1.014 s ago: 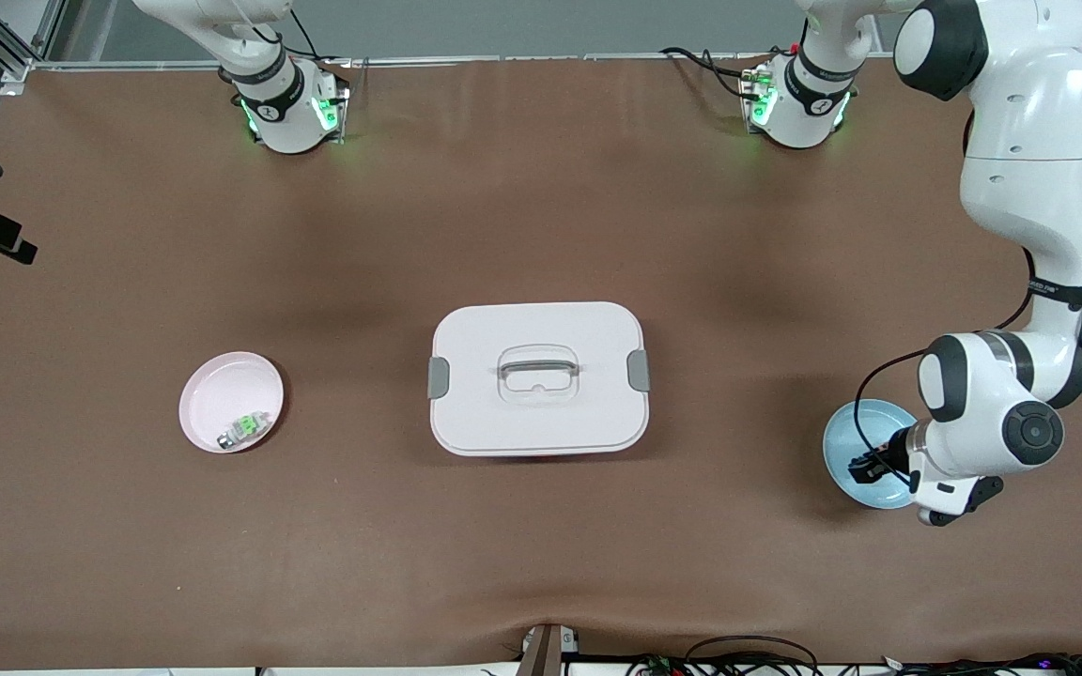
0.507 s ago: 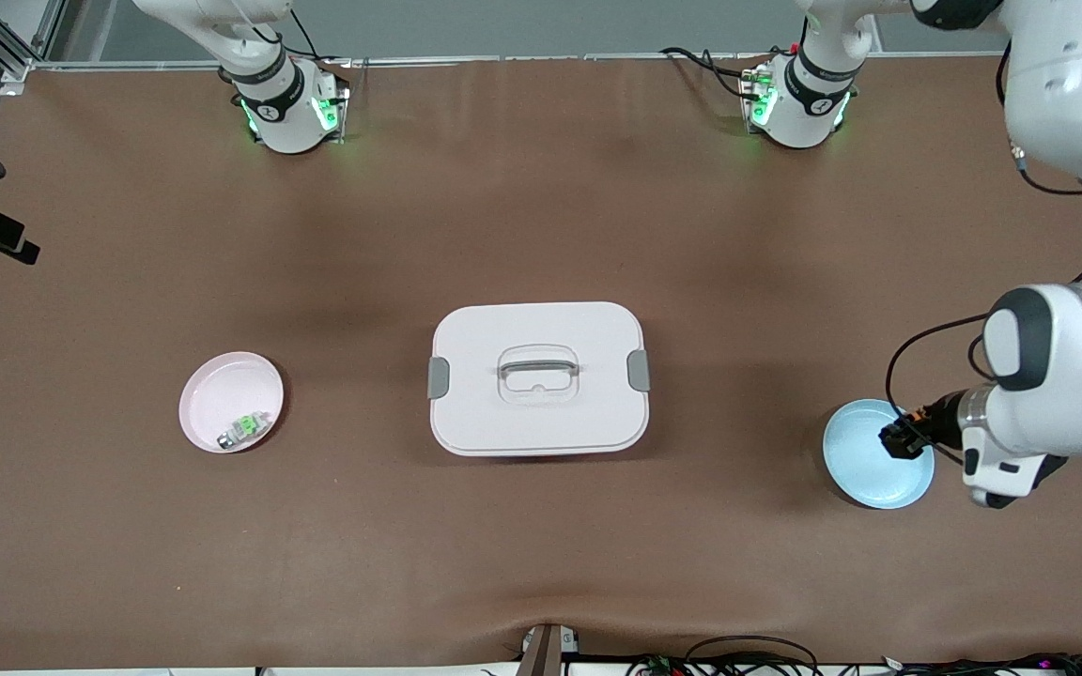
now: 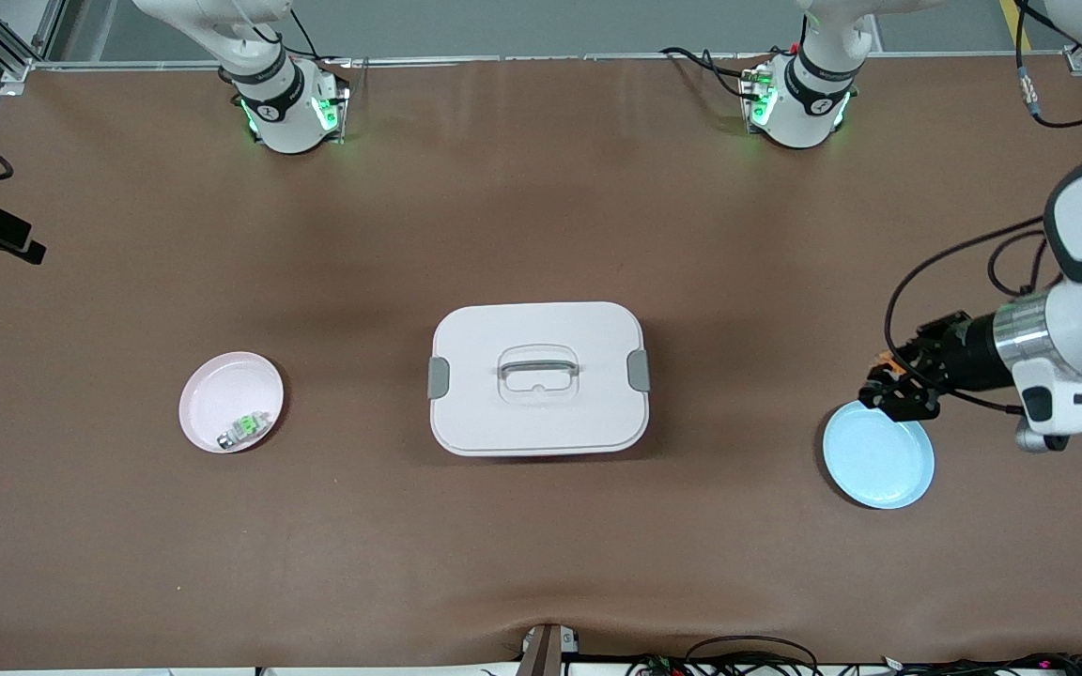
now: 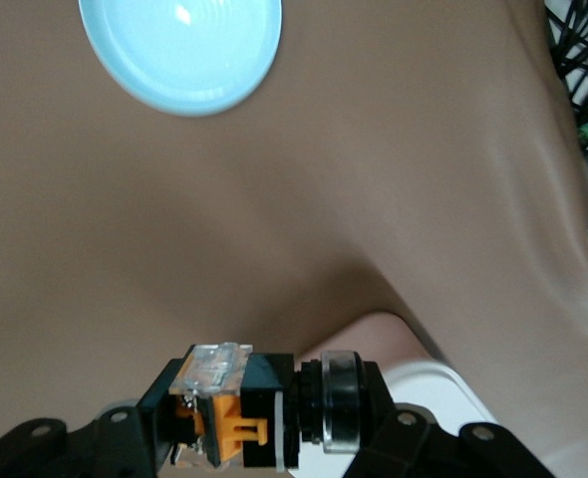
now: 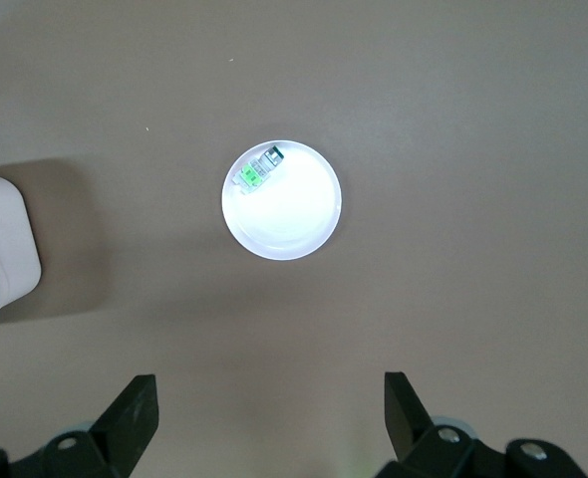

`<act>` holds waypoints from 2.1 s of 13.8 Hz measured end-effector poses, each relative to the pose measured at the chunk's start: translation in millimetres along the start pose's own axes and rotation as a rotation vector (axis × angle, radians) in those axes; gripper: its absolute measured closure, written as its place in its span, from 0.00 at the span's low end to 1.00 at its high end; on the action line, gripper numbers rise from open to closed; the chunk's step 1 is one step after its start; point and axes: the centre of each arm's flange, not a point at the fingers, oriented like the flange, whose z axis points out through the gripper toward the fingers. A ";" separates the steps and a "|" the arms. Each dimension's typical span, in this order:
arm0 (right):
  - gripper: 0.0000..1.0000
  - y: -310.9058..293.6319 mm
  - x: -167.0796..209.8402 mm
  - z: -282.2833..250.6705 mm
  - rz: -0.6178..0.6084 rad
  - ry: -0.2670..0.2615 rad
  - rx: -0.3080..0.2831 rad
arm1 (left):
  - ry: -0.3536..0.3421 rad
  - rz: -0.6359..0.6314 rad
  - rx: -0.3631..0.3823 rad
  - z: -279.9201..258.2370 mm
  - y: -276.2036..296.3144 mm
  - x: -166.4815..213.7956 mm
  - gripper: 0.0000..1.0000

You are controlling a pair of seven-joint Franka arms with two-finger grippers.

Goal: Transfer orange switch to right arm and place
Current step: 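Lift the orange switch with the left gripper toward the table middle, then bring the right gripper to the switch while the left gripper holds it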

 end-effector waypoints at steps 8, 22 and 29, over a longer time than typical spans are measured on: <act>0.00 -0.1 -0.8 -7.6 0.000 0.018 -0.001 | -0.215 -0.300 -0.121 -3.2 53.3 -168.1 0.28; 0.00 -41.6 -5.9 -0.7 -0.074 -0.027 0.008 | -0.596 -0.513 -0.217 13.8 80.0 -367.5 0.28; 0.00 -122.7 -20.3 -5.5 -0.175 -0.075 0.337 | -0.624 -0.483 -0.174 59.3 79.9 -418.2 0.28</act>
